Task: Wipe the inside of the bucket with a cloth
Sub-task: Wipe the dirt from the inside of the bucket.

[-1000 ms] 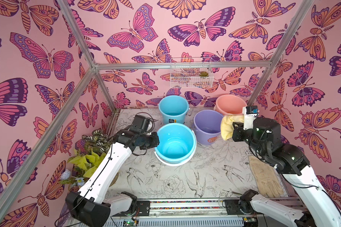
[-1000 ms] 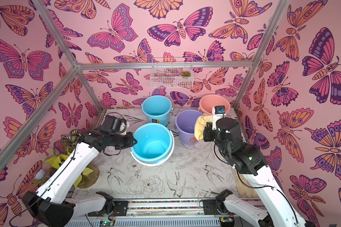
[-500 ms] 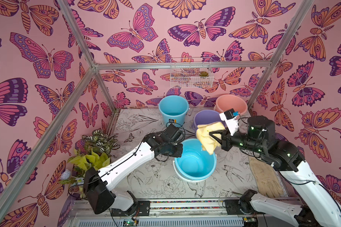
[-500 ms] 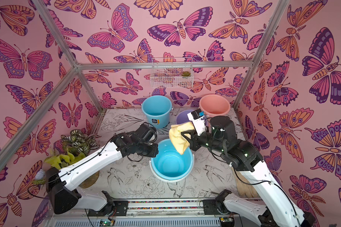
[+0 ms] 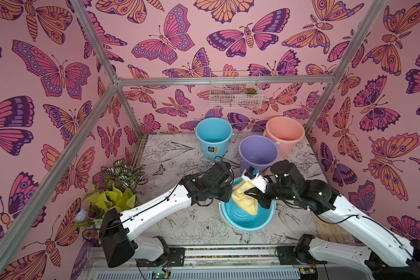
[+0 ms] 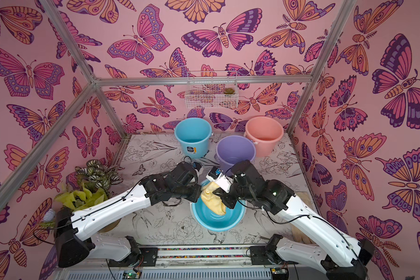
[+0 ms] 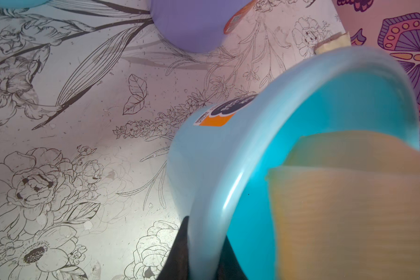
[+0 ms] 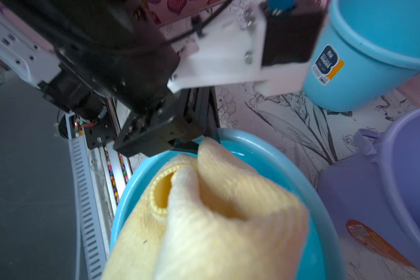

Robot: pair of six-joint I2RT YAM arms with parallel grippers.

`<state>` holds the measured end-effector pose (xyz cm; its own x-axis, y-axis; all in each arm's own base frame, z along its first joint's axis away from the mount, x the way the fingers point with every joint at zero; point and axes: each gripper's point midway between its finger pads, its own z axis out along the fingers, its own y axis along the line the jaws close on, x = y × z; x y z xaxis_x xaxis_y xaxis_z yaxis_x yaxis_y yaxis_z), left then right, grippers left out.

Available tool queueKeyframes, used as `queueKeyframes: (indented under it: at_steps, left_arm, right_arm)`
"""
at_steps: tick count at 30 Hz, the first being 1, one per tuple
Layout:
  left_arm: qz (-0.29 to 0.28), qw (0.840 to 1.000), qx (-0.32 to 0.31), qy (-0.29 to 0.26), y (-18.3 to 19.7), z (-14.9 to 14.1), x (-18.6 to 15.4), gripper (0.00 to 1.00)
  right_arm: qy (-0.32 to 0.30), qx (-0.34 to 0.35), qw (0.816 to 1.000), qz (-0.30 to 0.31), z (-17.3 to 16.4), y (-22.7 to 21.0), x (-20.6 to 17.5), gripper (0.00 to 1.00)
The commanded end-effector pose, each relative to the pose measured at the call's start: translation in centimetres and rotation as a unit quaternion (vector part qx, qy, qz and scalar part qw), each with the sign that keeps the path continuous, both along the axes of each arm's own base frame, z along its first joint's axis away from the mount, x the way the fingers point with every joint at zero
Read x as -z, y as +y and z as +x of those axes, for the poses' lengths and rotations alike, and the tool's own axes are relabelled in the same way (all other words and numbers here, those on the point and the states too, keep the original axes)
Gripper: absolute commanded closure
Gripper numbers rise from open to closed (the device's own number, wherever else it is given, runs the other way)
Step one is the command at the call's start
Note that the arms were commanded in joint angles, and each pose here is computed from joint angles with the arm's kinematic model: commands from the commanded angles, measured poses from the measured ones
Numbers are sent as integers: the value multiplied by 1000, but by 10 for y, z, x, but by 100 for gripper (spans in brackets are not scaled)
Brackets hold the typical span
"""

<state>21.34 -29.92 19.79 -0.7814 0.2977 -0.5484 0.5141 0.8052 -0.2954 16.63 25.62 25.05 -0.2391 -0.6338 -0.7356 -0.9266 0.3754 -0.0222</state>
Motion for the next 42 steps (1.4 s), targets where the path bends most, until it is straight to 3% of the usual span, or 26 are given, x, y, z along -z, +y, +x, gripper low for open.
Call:
queueKeyframes:
  at_steps: [1,7,15,24,34,35,42]
  left_arm:
    - [-24,999,14,-36,-5,1,-12,100]
    - [-27,998,25,-44,-7,-3,-9,100]
    - [-37,998,35,-46,-9,-7,-9,100]
    - [-35,998,40,-44,-9,-9,-5,100]
    - [-42,997,47,-39,-12,-12,-5,100]
    - [-56,996,47,-50,-9,-14,-18,100]
    - [-59,996,31,-58,-2,-13,-23,100]
  right_arm:
    - [-94,-74,989,-83,0,-1,28,100]
    - [-143,-116,967,-175,12,-4,74,100]
    - [-201,-179,936,-227,26,14,100,100]
    - [-220,-221,902,-299,39,26,145,100]
    - [-292,-159,885,-326,79,38,164,100]
    - [-304,-150,881,-329,84,38,163,100]
    - [-378,-84,836,-388,114,21,148,100]
